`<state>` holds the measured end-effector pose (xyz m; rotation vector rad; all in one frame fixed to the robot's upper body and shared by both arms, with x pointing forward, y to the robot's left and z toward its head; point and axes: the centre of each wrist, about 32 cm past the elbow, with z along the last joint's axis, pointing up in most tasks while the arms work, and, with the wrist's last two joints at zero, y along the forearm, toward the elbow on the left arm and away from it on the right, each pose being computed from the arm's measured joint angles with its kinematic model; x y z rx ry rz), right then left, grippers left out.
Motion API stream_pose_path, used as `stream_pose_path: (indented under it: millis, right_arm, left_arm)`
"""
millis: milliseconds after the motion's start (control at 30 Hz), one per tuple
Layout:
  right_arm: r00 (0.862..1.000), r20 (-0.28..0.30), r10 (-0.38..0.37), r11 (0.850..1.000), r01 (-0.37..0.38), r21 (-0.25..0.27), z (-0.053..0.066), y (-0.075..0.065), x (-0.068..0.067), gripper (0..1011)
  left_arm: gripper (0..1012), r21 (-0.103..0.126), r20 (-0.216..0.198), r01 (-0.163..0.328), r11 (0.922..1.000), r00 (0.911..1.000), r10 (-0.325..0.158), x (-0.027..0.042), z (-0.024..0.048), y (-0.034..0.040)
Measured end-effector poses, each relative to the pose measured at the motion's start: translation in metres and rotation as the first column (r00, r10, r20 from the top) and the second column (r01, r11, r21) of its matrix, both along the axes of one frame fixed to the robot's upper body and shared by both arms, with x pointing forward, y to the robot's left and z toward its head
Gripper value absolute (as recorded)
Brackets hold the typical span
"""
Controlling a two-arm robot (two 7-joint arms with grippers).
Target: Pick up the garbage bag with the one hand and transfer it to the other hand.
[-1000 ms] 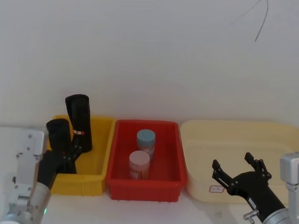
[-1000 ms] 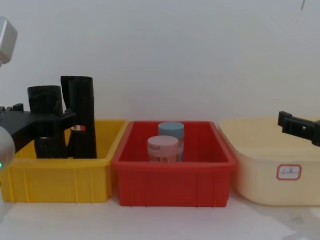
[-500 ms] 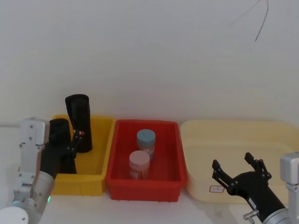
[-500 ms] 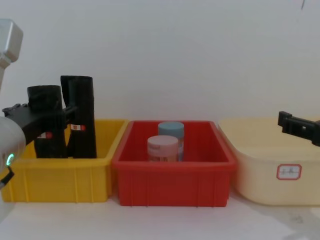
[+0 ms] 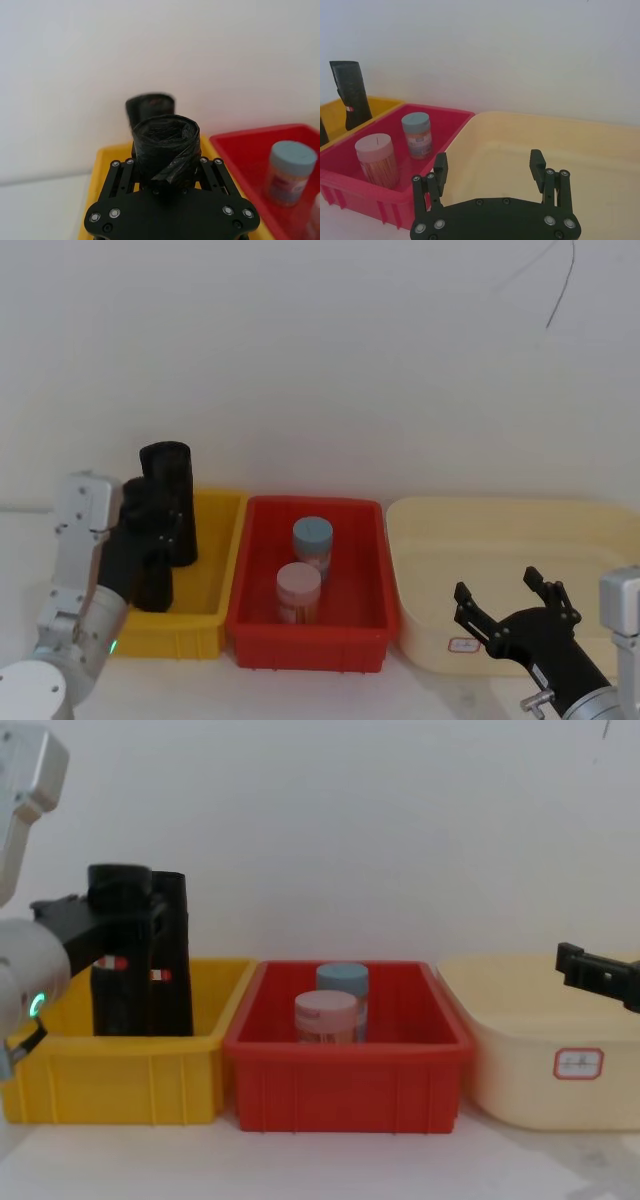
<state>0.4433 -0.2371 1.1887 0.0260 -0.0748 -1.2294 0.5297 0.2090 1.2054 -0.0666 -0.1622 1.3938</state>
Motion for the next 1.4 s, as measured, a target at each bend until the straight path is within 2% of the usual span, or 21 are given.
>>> stream_pose_path:
  millis: [200, 233, 267, 367, 400, 467, 500, 633, 667, 767, 800, 833, 867, 1000, 1067, 1167, 1200, 1233, 1300, 1333, 1400]
  right_arm:
    - [1.000, 0.000, 0.000, 1.000, 0.000, 0.000, 0.000, 0.000, 0.000, 1001]
    - [1.000, 0.000, 0.000, 1.000, 0.000, 0.000, 0.000, 0.000, 0.000, 1001]
    - [1.000, 0.000, 0.000, 1.000, 0.000, 0.000, 0.000, 0.000, 0.000, 1001]
    - [1.000, 0.000, 0.000, 1.000, 0.000, 0.000, 0.000, 0.000, 0.000, 1001]
    - [1.000, 0.000, 0.000, 1.000, 0.000, 0.000, 0.000, 0.000, 0.000, 1001]
    - [1.000, 0.000, 0.000, 1.000, 0.000, 0.000, 0.000, 0.000, 0.000, 1001]
    - [1.000, 0.000, 0.000, 1.000, 0.000, 0.000, 0.000, 0.000, 0.000, 1001]
    - [1.000, 0.000, 0.000, 1.000, 0.000, 0.000, 0.000, 0.000, 0.000, 1001]
    - [1.000, 0.000, 0.000, 1.000, 0.000, 0.000, 0.000, 0.000, 0.000, 1001]
    - [1.000, 0.000, 0.000, 1.000, 0.000, 0.000, 0.000, 0.000, 0.000, 1001]
    - [1.000, 0.000, 0.000, 1.000, 0.000, 0.000, 0.000, 0.000, 0.000, 1001]
    - [1.000, 0.000, 0.000, 1.000, 0.000, 0.000, 0.000, 0.000, 0.000, 1001]
    - [1.000, 0.000, 0.000, 1.000, 0.000, 0.000, 0.000, 0.000, 0.000, 1001]
    - [1.000, 0.000, 0.000, 1.000, 0.000, 0.000, 0.000, 0.000, 0.000, 1001]
    - [1.000, 0.000, 0.000, 1.000, 0.000, 0.000, 0.000, 0.000, 0.000, 1001]
    - [1.000, 0.000, 0.000, 1.000, 0.000, 0.000, 0.000, 0.000, 0.000, 1001]
    - [1.000, 0.000, 0.000, 1.000, 0.000, 0.000, 0.000, 0.000, 0.000, 1001]
    - [1.000, 0.000, 0.000, 1.000, 0.000, 0.000, 0.000, 0.000, 0.000, 1001]
    - [1.000, 0.000, 0.000, 1.000, 0.000, 0.000, 0.000, 0.000, 0.000, 1001]
    - [1.000, 0.000, 0.000, 1.000, 0.000, 0.000, 0.000, 0.000, 0.000, 1001]
    - [1.000, 0.000, 0.000, 1.000, 0.000, 0.000, 0.000, 0.000, 0.000, 1001]
  left_arm:
    - [490, 0.034, 0.053, 0.062, 0.9975, 0.9965, -0.064, 0.0014, 0.0139, -0.0059]
    - [486, 0.041, 0.069, 0.079, 0.9960, 0.9943, -0.082, 0.0018, 0.0181, -0.0082]
    - [486, 0.041, 0.069, 0.079, 0.9960, 0.9943, -0.082, 0.0018, 0.0181, -0.0082]
    - [486, 0.054, 0.096, 0.116, 0.9918, 0.9881, -0.120, 0.0024, 0.0253, -0.0127]
    - [486, 0.061, 0.111, 0.137, 0.9887, 0.9835, -0.143, 0.0027, 0.0294, -0.0158]
    - [486, 0.066, 0.122, 0.156, 0.9856, 0.9790, -0.163, 0.0031, 0.0326, -0.0185]
    - [486, 0.071, 0.135, 0.176, 0.9818, 0.9735, -0.185, 0.0035, 0.0363, -0.0219]
    - [486, 0.081, 0.158, 0.226, 0.9708, 0.9588, -0.236, 0.0047, 0.0431, -0.0303]
    - [486, 0.084, 0.166, 0.249, 0.9647, 0.9511, -0.260, 0.0052, 0.0459, -0.0349]
    - [486, 0.087, 0.178, 0.282, 0.9554, 0.9393, -0.293, 0.0061, 0.0500, -0.0419]
    - [486, 0.088, 0.184, 0.305, 0.9484, 0.9306, -0.316, 0.0069, 0.0522, -0.0463]
    - [486, 0.088, 0.187, 0.313, 0.9457, 0.9274, -0.324, 0.0073, 0.0531, -0.0484]
    - [486, 0.089, 0.191, 0.335, 0.9379, 0.9185, -0.346, 0.0081, 0.0546, -0.0528]
    - [486, 0.088, 0.199, 0.378, 0.9216, 0.8999, -0.388, 0.0105, 0.0575, -0.0631]
    - [486, 0.087, 0.204, 0.422, 0.9024, 0.8791, -0.431, 0.0134, 0.0598, -0.0737]
    - [486, 0.084, 0.209, 0.453, 0.8874, 0.8628, -0.461, 0.0154, 0.0612, -0.0818]
    - [486, 0.084, 0.209, 0.466, 0.8811, 0.8563, -0.472, 0.0162, 0.0616, -0.0844]
    - [486, 0.081, 0.210, 0.486, 0.8704, 0.8455, -0.491, 0.0178, 0.0620, -0.0898]
    - [486, 0.077, 0.210, 0.507, 0.8588, 0.8337, -0.511, 0.0198, 0.0628, -0.0964]
    - [486, 0.073, 0.211, 0.525, 0.8477, 0.8226, -0.528, 0.0215, 0.0632, -0.1018]
    - [486, 0.067, 0.212, 0.553, 0.8304, 0.8055, -0.554, 0.0238, 0.0639, -0.1098]
